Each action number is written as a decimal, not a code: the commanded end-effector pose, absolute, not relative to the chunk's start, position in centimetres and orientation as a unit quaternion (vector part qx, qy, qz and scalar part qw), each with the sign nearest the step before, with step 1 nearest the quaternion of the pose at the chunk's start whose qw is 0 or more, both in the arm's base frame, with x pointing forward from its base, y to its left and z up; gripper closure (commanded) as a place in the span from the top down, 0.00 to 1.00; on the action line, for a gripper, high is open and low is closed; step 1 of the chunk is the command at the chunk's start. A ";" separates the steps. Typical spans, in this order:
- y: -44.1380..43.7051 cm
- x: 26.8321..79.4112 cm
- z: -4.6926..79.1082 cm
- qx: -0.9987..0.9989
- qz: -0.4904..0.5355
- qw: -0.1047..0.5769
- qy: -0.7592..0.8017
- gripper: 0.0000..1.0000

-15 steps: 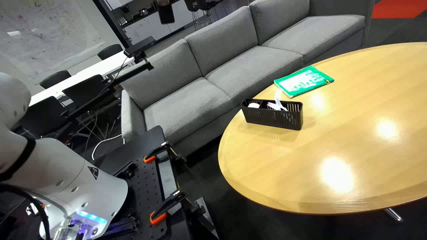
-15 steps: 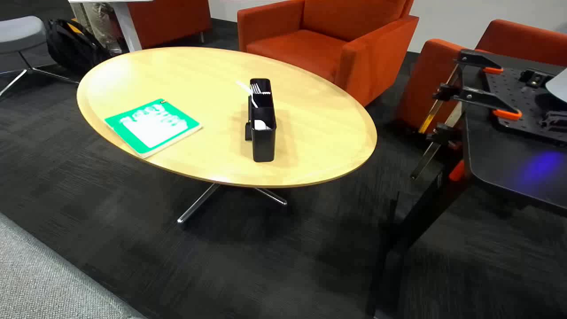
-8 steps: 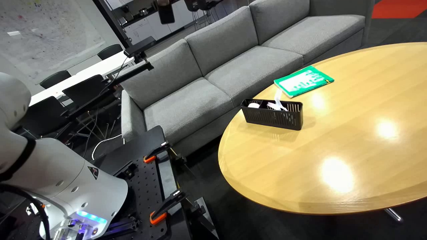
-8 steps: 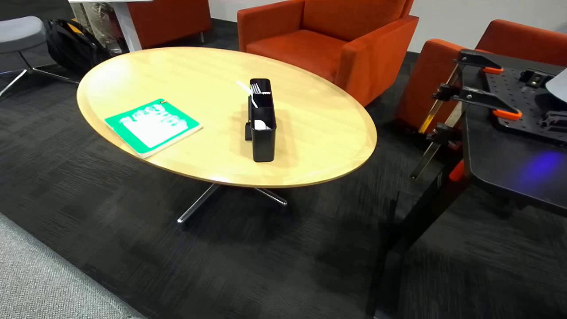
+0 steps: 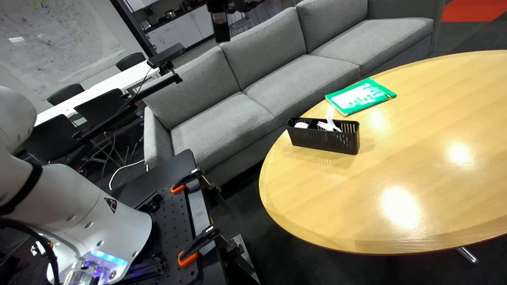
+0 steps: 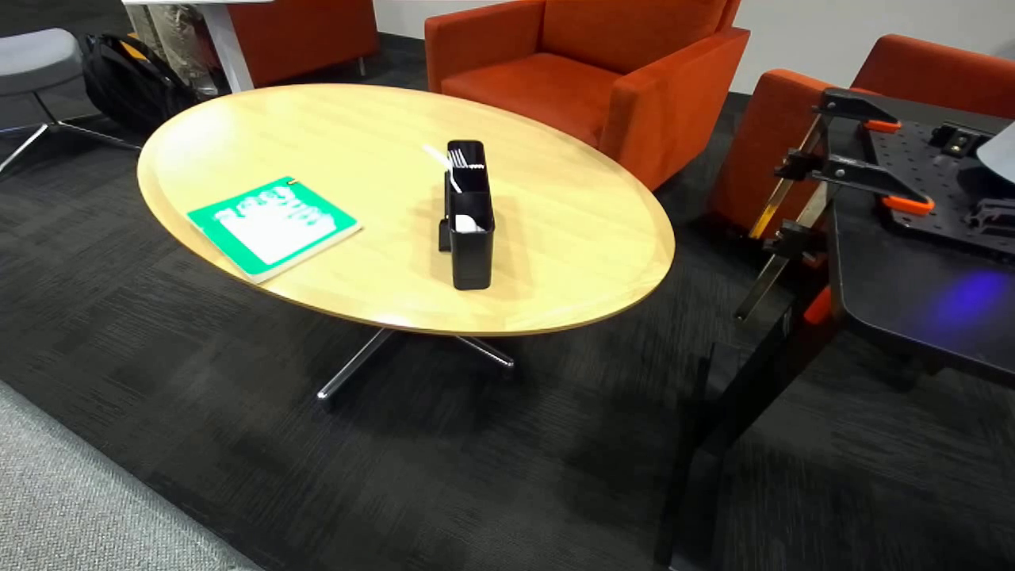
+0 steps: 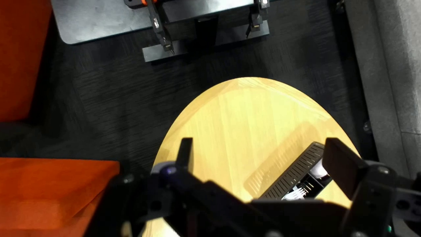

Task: Move the black basket to the right

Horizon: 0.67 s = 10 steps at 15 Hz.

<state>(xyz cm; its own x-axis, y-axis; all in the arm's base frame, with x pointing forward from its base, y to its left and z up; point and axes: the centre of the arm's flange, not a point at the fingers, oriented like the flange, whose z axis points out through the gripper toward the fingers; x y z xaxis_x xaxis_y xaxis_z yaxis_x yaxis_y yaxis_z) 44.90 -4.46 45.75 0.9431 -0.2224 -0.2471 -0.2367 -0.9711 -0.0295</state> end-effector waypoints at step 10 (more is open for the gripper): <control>-2.7 58.4 28.1 -0.949 0.055 0.040 0.308 1.00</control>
<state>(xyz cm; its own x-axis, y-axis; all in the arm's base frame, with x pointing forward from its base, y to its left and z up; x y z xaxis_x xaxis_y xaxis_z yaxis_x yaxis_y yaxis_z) 55.70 -3.43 31.21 0.8494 -0.5091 -0.1390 -0.5191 -0.8534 -0.0470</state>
